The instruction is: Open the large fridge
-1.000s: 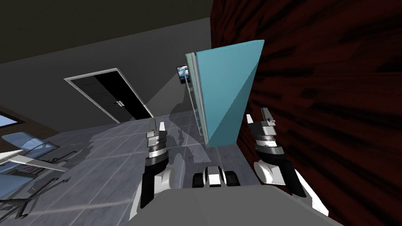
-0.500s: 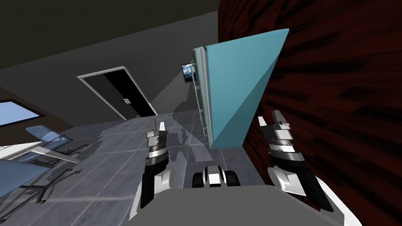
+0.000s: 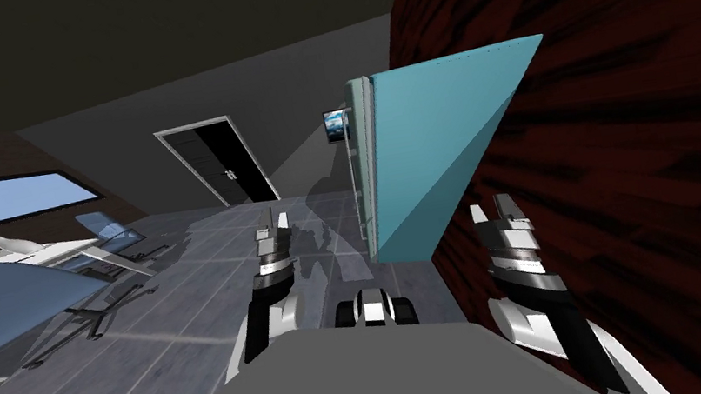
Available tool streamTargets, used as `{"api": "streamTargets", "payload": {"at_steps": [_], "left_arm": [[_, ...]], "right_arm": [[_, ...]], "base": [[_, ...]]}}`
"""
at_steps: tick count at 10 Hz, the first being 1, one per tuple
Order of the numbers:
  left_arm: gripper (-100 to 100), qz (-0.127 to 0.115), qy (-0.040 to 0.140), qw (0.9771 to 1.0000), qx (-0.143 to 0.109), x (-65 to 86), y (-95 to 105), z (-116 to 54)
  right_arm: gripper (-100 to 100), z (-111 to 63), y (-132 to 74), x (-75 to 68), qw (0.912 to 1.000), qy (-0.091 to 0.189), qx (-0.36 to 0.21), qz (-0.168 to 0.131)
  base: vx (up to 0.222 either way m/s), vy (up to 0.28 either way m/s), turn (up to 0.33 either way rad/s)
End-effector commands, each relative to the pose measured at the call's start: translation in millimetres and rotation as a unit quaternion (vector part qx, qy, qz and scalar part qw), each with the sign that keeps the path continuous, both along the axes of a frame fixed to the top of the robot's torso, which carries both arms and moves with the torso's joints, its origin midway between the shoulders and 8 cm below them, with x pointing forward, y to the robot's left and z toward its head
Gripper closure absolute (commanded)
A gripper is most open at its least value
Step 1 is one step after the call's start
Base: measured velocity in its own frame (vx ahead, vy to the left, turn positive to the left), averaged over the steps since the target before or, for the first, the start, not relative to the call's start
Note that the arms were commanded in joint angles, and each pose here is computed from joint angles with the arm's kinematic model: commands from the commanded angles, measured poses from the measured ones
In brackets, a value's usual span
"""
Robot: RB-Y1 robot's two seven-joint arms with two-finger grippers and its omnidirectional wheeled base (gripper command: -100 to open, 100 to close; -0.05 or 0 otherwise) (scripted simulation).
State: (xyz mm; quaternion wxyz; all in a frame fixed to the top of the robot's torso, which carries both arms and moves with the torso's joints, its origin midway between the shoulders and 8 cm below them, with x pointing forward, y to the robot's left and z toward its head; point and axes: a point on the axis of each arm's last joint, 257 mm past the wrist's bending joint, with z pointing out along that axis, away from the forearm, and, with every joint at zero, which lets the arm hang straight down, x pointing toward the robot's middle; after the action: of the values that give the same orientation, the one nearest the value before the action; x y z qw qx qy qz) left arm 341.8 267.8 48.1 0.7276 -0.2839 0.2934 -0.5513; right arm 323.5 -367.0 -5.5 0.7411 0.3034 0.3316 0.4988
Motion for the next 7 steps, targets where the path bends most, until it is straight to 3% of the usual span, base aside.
{"api": "streamTargets", "payload": {"at_steps": [1, 7], "left_arm": [[0, 0.000, 0.000, 1.0000, 0.000, 0.0, 0.0, 0.0], [0, 0.000, 0.000, 1.0000, 0.000, 0.0, 0.0, 0.0]], "right_arm": [[-100, 1.9, -24, -13.9, 0.9988, 0.009, -0.030, -0.037], [-100, 11.0, -82, -57.9, 0.9831, 0.038, -0.117, -0.135]], "base": [[0.092, 0.059, 0.077], [0.090, 0.073, 0.120]]}}
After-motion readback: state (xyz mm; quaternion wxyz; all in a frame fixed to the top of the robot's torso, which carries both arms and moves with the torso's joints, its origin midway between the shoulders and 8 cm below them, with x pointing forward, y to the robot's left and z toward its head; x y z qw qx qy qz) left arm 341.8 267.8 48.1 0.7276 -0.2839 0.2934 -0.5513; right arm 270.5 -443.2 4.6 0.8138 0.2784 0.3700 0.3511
